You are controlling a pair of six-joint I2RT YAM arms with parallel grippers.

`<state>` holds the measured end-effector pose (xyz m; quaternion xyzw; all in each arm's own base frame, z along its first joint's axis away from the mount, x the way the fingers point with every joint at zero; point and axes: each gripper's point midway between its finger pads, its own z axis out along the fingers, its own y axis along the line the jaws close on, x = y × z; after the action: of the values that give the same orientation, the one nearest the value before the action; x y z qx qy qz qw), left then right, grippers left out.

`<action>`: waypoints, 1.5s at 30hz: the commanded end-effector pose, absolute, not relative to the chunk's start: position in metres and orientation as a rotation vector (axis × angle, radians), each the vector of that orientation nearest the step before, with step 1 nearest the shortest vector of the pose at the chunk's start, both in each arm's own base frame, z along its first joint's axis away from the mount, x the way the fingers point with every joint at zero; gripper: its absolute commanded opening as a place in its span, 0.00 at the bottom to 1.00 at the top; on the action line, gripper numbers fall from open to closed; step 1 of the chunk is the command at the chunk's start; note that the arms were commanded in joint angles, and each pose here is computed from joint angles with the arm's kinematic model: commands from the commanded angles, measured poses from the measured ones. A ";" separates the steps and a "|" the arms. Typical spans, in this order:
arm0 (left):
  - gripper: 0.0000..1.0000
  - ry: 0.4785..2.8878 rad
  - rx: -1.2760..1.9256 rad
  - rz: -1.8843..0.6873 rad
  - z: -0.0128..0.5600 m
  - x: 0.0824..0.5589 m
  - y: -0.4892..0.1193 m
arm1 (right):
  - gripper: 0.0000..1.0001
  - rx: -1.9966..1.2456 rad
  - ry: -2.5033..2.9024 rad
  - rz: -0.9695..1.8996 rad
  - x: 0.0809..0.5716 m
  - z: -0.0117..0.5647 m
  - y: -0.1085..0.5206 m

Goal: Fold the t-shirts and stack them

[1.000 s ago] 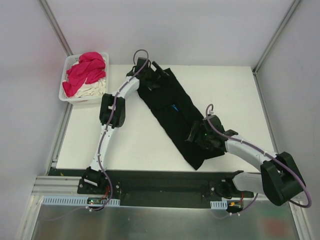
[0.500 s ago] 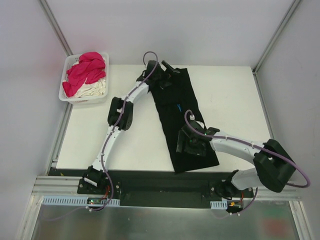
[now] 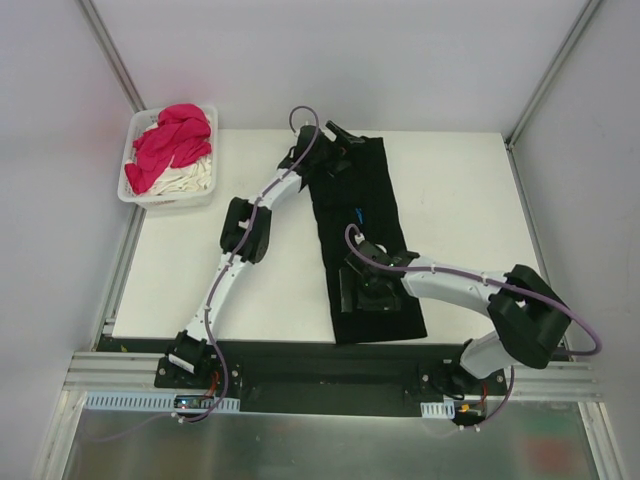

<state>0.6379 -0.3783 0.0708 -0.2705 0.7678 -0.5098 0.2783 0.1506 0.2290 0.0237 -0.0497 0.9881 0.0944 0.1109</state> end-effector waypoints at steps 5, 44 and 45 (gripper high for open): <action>0.99 2.028 -0.805 -1.286 0.034 0.650 -0.371 | 0.96 -0.300 2.942 0.492 0.145 0.028 0.274; 0.99 2.190 -0.196 -0.940 0.294 0.414 -0.237 | 0.96 0.158 2.560 0.595 0.238 0.202 0.128; 0.99 2.242 -0.195 -0.903 0.280 0.390 -0.235 | 0.96 0.169 2.569 0.684 0.229 0.197 0.132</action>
<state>0.4964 -0.2260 0.3769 -0.1282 0.7584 -0.4497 0.4541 0.2722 0.1498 0.2460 0.0453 0.9141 0.2290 0.3316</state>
